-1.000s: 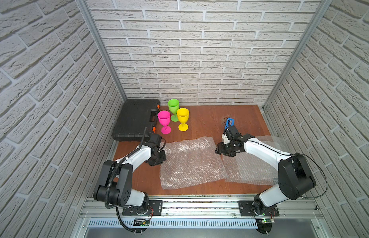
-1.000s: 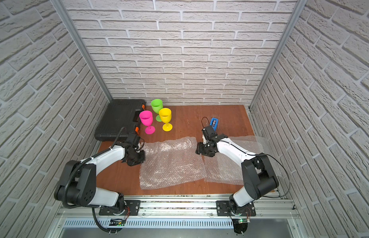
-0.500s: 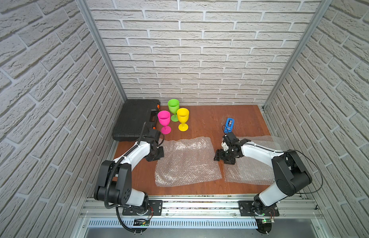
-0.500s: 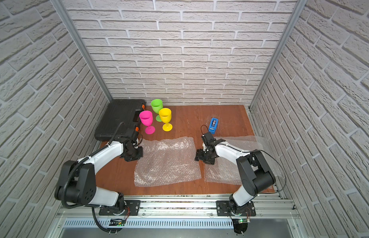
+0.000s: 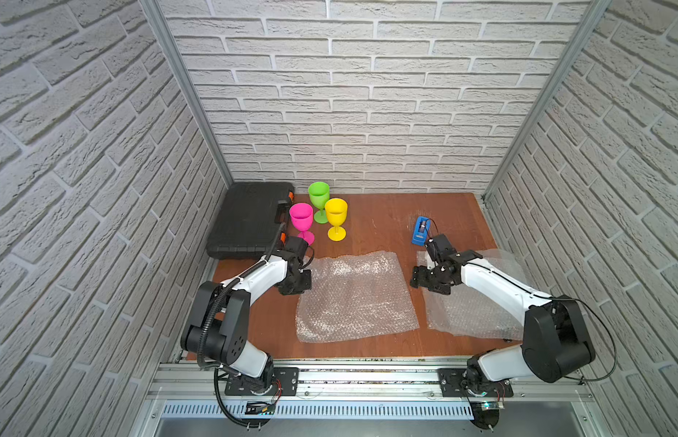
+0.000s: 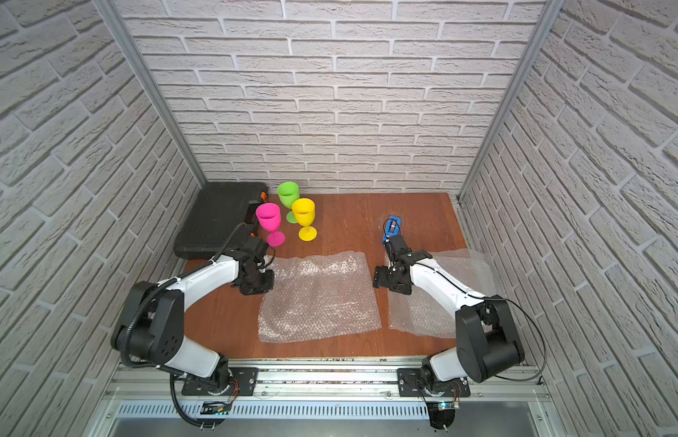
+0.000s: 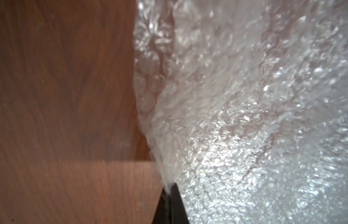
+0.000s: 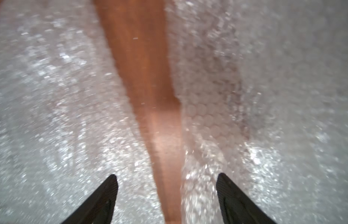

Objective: Wrap wine glasses in bubble wrap
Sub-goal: Adjust the bubble wrap at the corner of the board, then adjust the bubble wrap at the center of the board, then pick up the wine glass at the center of the board.

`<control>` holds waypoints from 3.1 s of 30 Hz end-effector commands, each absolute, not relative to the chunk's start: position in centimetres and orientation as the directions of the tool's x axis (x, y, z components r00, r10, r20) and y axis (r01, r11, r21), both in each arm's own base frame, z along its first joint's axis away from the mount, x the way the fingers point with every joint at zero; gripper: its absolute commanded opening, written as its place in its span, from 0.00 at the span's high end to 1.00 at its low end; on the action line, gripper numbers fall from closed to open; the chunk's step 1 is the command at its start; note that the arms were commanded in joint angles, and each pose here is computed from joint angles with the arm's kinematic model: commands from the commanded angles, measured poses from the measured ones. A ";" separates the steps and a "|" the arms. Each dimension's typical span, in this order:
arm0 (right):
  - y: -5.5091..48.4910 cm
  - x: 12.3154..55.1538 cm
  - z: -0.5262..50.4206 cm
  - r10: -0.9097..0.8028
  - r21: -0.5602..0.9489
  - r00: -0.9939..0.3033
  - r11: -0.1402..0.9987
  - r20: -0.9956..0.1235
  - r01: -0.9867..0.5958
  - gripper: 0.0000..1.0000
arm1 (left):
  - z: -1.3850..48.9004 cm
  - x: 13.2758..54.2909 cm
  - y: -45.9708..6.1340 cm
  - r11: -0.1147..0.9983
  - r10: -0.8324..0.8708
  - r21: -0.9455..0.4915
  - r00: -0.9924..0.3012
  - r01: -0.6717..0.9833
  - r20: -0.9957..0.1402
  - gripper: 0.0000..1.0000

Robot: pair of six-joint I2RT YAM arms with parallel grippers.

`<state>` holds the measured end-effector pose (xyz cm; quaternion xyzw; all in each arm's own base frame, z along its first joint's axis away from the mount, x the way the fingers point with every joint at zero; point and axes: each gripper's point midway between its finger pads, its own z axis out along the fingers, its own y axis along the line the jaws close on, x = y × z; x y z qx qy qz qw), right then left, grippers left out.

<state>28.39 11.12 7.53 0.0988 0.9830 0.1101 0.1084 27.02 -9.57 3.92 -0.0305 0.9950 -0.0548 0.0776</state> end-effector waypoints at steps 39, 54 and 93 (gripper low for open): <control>10.3 28.9 5.2 0.051 0.016 -0.989 0.999 -0.136 0.049 0.67 | 4.8 29.2 -8.3 0.996 -0.084 -0.014 -0.974 -0.083 -0.211 0.61; 20.1 36.5 16.2 -0.048 0.339 -0.787 0.885 -0.615 -0.320 0.00 | 15.0 29.8 -6.0 0.988 -0.148 -0.106 -0.859 -0.109 -0.491 0.15; 36.6 55.2 14.7 0.046 0.108 -0.101 0.606 -0.994 -0.788 0.00 | 18.3 29.1 -1.0 0.990 -0.108 -0.002 -0.741 -0.143 -0.663 0.02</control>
